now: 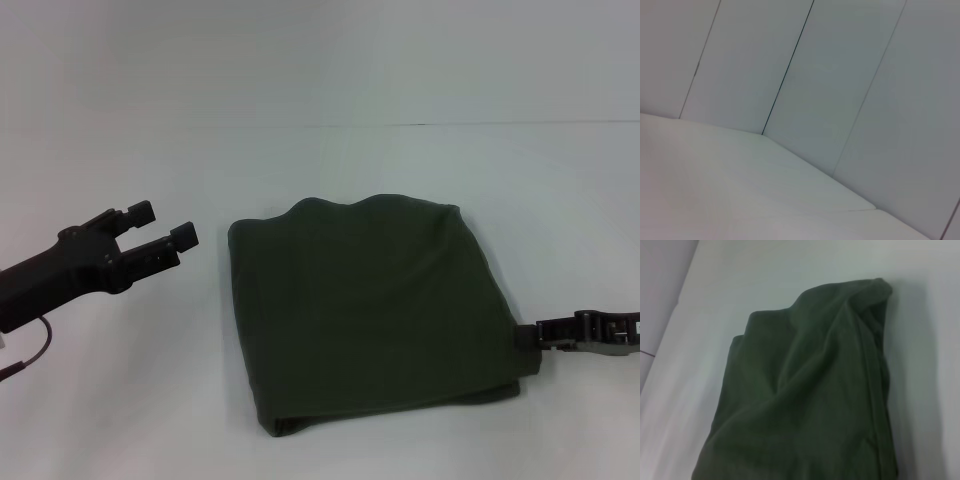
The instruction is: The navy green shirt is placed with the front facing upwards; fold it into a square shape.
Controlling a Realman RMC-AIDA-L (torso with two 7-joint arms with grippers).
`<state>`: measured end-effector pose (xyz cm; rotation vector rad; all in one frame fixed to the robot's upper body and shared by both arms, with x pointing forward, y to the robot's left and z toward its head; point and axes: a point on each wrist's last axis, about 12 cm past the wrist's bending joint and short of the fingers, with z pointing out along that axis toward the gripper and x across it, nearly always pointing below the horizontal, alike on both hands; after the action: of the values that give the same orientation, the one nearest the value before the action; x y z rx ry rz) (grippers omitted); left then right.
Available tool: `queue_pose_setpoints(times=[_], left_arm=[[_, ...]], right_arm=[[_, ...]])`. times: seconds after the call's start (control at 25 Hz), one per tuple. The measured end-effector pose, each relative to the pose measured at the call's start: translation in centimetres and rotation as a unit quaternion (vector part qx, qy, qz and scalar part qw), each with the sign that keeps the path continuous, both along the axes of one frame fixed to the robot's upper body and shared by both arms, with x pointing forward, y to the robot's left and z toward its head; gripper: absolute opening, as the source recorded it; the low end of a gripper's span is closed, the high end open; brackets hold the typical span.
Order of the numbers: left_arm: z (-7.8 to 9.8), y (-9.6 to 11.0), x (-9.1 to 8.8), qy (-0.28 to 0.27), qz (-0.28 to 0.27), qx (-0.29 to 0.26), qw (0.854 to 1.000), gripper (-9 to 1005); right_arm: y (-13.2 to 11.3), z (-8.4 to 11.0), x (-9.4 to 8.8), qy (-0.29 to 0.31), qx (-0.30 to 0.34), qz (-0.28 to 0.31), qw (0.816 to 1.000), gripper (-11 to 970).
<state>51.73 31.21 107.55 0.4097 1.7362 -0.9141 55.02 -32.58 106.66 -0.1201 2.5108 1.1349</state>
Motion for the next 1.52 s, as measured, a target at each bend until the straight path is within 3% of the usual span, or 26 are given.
queue_pose_setpoints(times=[0.16, 0.4, 0.56, 0.92, 1.52], left_arm=[[0.0, 0.0, 0.0, -0.001, 0.0, 0.002, 1.0, 920], [-0.1, 0.0, 0.0, -0.002, 0.0, 0.003, 1.0, 919], [0.0, -0.1, 0.0, -0.003, -0.002, 0.002, 1.0, 919], [-0.1, -0.1, -0.1, -0.002, -0.004, -0.001, 1.0, 920], [0.0, -0.3, 0.2, 0.0, -0.001, -0.005, 1.0, 920]], right_arm=[[0.6, -0.3, 0.1, 0.002, 0.002, -0.001, 1.0, 387], [1.1, -0.7, -0.1, 0.011, 0.004, 0.006, 1.0, 233], [0.9, -0.6, -0.7, 0.001, 0.016, 0.021, 1.0, 24], [0.4, -0.2, -1.7, -0.012, 0.046, 0.035, 0.998, 28], [-0.8, -0.5, -2.2, -0.022, 0.031, 0.026, 0.999, 35]])
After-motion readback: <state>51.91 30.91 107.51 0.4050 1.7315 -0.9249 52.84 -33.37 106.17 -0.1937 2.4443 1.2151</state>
